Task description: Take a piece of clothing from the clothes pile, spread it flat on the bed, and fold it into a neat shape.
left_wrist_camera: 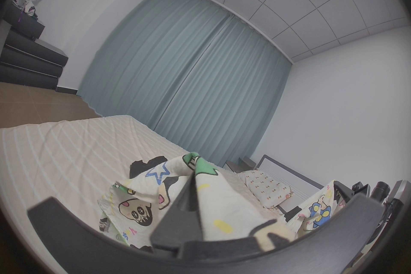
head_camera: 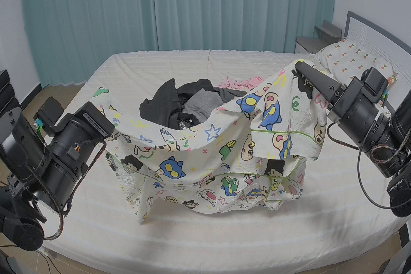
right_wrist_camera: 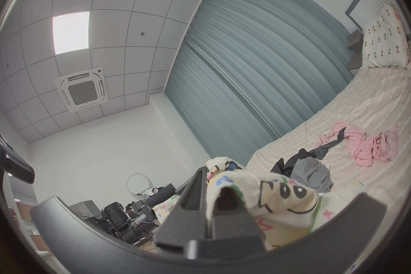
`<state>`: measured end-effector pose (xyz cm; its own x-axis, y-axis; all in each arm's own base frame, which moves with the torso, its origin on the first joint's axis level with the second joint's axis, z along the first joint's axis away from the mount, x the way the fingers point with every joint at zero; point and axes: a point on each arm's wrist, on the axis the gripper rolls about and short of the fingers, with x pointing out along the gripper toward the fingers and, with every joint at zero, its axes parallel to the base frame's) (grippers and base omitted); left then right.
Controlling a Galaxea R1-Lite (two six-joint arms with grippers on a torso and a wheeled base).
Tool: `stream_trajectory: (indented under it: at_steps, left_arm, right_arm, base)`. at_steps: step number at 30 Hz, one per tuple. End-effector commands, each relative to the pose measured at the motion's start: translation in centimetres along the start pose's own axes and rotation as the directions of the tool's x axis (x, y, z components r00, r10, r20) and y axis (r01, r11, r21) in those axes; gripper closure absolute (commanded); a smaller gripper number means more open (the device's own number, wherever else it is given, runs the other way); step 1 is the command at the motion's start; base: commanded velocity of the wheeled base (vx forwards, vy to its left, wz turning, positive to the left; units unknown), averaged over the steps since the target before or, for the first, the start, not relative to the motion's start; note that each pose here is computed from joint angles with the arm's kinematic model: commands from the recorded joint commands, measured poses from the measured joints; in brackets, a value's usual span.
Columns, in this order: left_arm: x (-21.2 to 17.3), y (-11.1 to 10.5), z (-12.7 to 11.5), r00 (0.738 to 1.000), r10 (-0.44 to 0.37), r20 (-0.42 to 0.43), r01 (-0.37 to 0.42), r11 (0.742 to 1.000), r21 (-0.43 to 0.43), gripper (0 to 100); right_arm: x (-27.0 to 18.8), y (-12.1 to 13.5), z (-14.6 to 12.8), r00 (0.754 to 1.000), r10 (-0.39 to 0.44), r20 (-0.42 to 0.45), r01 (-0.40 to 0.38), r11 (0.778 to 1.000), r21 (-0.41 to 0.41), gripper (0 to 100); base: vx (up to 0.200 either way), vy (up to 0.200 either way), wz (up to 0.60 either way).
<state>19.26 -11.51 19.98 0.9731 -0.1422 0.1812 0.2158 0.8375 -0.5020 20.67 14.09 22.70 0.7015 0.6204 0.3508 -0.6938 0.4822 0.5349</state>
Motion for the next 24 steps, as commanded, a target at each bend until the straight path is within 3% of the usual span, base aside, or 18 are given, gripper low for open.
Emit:
stream_trajectory:
  at_steps: [1, 4, 13, 24]
  left_arm:
    - [0.1, 0.1, 0.1, 1.0, 0.004, 0.008, -0.004, 1.0, -0.002, 100]
    - [0.1, 0.2, 0.2, 1.0, 0.008, 0.009, -0.008, 1.0, 0.0, 100]
    - [-0.3, 0.3, 0.3, 1.0, 0.009, 0.011, -0.009, 1.0, -0.002, 100]
    - [-1.1, 0.3, 1.1, 1.0, -0.001, 0.029, 0.002, 1.0, -0.01, 100]
  right_arm:
    - [0.1, 0.0, -0.1, 1.0, 0.0, -0.001, 0.0, 1.0, 0.001, 100]
    - [0.1, 0.2, -0.1, 1.0, 0.01, -0.005, -0.01, 1.0, 0.003, 100]
    - [-0.4, 0.5, -0.4, 1.0, 0.016, -0.016, -0.016, 1.0, -0.019, 100]
    - [-2.4, 1.4, 0.0, 0.997, 0.065, -0.047, -0.068, 0.995, -0.067, 100]
  base:
    - [0.0, 0.2, 0.0]
    - [0.0, 0.2, 0.0]
    - [0.0, 0.0, 0.0]
    - [-0.2, 0.0, 0.0]
